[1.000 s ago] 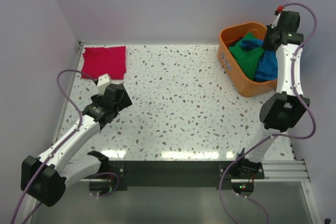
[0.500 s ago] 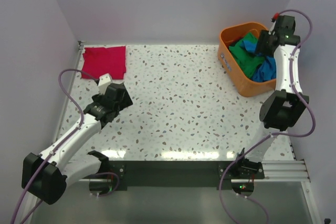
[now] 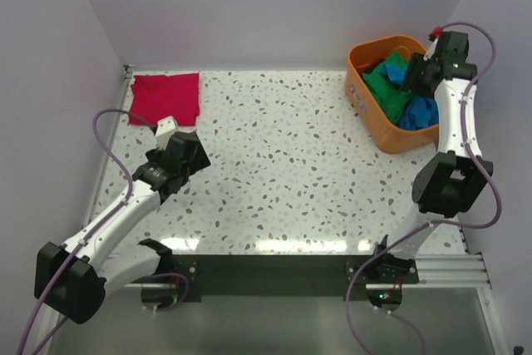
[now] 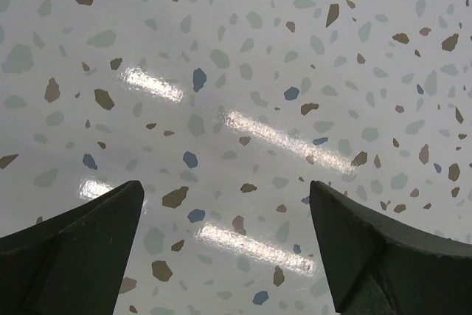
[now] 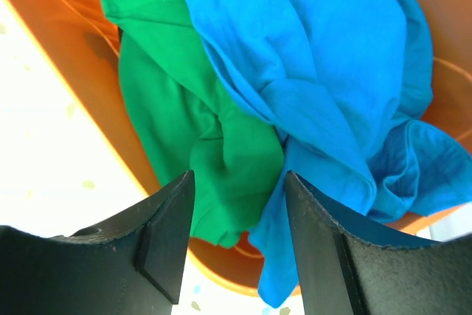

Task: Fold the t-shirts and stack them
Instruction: Grab the tshirt from the pile

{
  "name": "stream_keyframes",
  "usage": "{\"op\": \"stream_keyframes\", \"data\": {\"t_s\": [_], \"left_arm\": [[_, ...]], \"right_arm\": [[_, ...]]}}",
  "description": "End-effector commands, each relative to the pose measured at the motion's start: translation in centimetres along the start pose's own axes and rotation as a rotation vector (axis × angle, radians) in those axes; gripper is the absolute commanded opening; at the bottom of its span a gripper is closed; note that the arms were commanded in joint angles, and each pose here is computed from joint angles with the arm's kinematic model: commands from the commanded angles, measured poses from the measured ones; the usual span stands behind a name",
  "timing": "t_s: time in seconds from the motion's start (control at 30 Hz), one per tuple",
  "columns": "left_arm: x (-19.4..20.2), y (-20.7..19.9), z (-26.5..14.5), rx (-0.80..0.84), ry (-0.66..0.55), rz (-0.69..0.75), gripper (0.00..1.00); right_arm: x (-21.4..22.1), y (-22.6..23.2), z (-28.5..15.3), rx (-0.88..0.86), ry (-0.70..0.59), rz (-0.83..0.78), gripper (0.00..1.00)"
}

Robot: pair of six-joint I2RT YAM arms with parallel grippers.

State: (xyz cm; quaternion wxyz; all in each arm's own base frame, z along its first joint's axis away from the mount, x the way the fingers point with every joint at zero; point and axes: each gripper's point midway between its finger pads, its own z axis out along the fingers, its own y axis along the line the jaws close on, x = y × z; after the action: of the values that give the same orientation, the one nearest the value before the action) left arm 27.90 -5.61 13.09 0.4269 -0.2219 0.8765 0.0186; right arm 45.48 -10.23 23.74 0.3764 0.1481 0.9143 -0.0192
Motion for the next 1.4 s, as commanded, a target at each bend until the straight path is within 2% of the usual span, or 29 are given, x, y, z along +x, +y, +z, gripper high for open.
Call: {"op": "stream_keyframes", "data": {"t_s": [0.0,0.17,0.37,0.57,0.8,0.87,0.93,0.97,1.0,1.07,1.2,1.23,1.3,1.33,1.37], "left_arm": [[-0.9,-0.5,0.0,0.013,-0.036,0.001,1.00],[-0.8,-0.4,0.0,0.011,-0.034,0.002,1.00],[-0.8,-0.5,0.1,0.017,-0.034,0.003,1.00],[-0.6,-0.6,0.2,0.022,-0.030,0.006,1.00],[-0.5,-0.6,0.4,0.021,-0.029,0.007,1.00],[-0.5,-0.6,0.4,0.021,-0.029,0.010,1.00],[-0.4,-0.6,0.5,0.019,-0.026,0.012,1.00],[-0.4,-0.6,0.4,0.019,-0.026,0.012,1.00],[-0.4,-0.6,0.4,0.018,-0.025,0.013,1.00],[-0.4,-0.6,0.4,0.021,-0.024,0.011,1.00],[-0.7,-0.7,0.0,0.031,-0.031,0.005,1.00],[-0.7,-0.7,-0.1,0.034,-0.032,0.001,1.00],[-0.9,-0.7,-0.3,0.042,-0.041,-0.008,1.00],[-0.9,-0.7,-0.3,0.043,-0.042,-0.009,1.00],[-1.0,-0.8,-0.4,0.050,-0.046,-0.013,1.00]], "right_arm": [[-2.4,0.9,-2.9,-0.041,-0.100,0.002,0.55],[-0.6,0.3,-2.4,0.002,-0.058,0.004,0.55],[1.8,-3.4,-4.9,0.202,-0.069,0.017,0.55],[3.8,-3.6,-4.1,0.199,-0.023,0.000,0.52],[3.0,-2.6,-1.1,0.142,-0.003,-0.032,0.50],[2.9,-2.9,0.2,0.156,0.010,-0.036,0.46],[2.7,-3.3,0.8,0.179,0.018,-0.037,0.35],[2.7,-3.4,1.1,0.190,0.019,-0.033,0.12],[2.5,-3.6,1.0,0.202,0.011,-0.022,0.04],[1.1,-4.1,-0.1,0.236,-0.045,0.006,0.00],[-4.2,-5.9,-6.6,0.364,-0.239,0.129,0.00],[-6.6,-6.4,-9.8,0.393,-0.331,0.166,0.00],[-8.6,-7.7,-13.5,0.472,-0.424,0.217,0.00],[-10.8,-7.7,-16.8,0.473,-0.517,0.245,0.00],[-11.6,-7.8,-18.4,0.476,-0.554,0.257,0.00]]}}
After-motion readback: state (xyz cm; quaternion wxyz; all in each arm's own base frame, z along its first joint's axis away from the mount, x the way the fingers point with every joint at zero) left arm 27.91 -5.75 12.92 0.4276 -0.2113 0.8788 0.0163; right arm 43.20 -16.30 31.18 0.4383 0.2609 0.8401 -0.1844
